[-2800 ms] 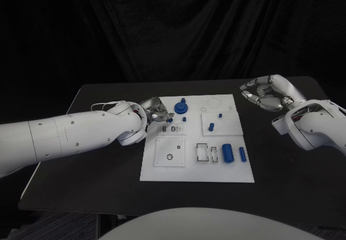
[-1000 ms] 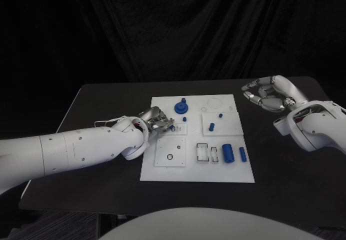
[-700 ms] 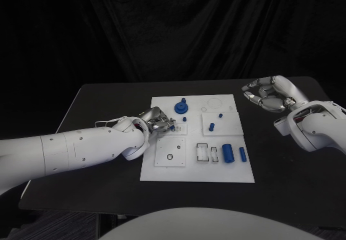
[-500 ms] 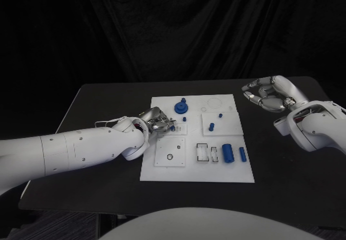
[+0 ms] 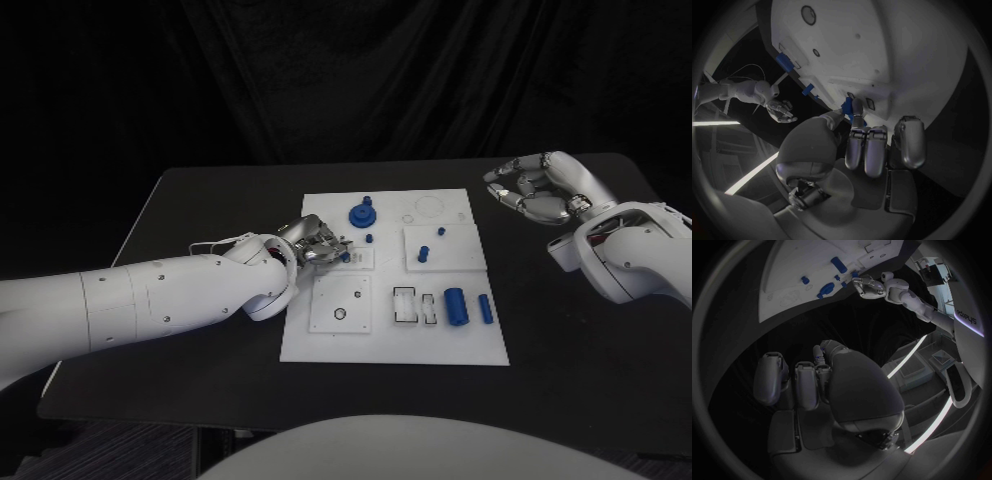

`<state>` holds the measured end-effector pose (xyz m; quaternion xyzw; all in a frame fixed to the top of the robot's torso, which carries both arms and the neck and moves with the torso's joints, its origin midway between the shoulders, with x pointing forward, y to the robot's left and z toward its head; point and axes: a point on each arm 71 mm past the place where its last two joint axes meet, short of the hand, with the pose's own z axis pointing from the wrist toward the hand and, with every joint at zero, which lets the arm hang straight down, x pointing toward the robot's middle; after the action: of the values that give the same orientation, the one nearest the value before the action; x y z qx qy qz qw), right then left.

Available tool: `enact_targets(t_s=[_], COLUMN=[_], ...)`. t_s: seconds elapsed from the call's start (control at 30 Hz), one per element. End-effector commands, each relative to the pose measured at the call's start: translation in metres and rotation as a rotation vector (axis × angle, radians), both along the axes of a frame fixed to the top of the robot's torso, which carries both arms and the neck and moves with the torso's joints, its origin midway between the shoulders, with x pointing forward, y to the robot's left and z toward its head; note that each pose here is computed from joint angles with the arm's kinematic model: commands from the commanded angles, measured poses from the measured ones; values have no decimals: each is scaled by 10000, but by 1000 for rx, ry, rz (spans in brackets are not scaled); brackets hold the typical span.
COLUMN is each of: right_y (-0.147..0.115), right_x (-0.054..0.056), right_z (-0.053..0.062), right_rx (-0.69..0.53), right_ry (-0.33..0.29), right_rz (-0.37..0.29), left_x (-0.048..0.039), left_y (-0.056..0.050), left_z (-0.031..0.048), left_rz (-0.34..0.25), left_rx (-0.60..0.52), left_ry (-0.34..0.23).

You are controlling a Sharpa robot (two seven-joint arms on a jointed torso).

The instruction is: Assemble the parts on the task board

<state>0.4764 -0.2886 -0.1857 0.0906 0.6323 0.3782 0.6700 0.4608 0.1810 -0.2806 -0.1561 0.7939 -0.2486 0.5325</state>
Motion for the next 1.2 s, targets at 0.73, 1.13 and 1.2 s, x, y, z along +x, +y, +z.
enact_targets(t_s=[0.73, 1.13, 1.2], right_y=[-11, -38, -37], right_x=[-5, -12, -9], right_z=[-15, -12, -12], right_rx=[-3, -3, -3], right_ry=[0, -3, -4], right_rz=[-17, -27, -29], left_x=[-12, -72, -58], left_y=[22, 74, 93], left_z=[-25, 90, 154], left_rz=[-22, 3, 8], left_rx=[3, -41, -34], left_ry=[10, -60, -67])
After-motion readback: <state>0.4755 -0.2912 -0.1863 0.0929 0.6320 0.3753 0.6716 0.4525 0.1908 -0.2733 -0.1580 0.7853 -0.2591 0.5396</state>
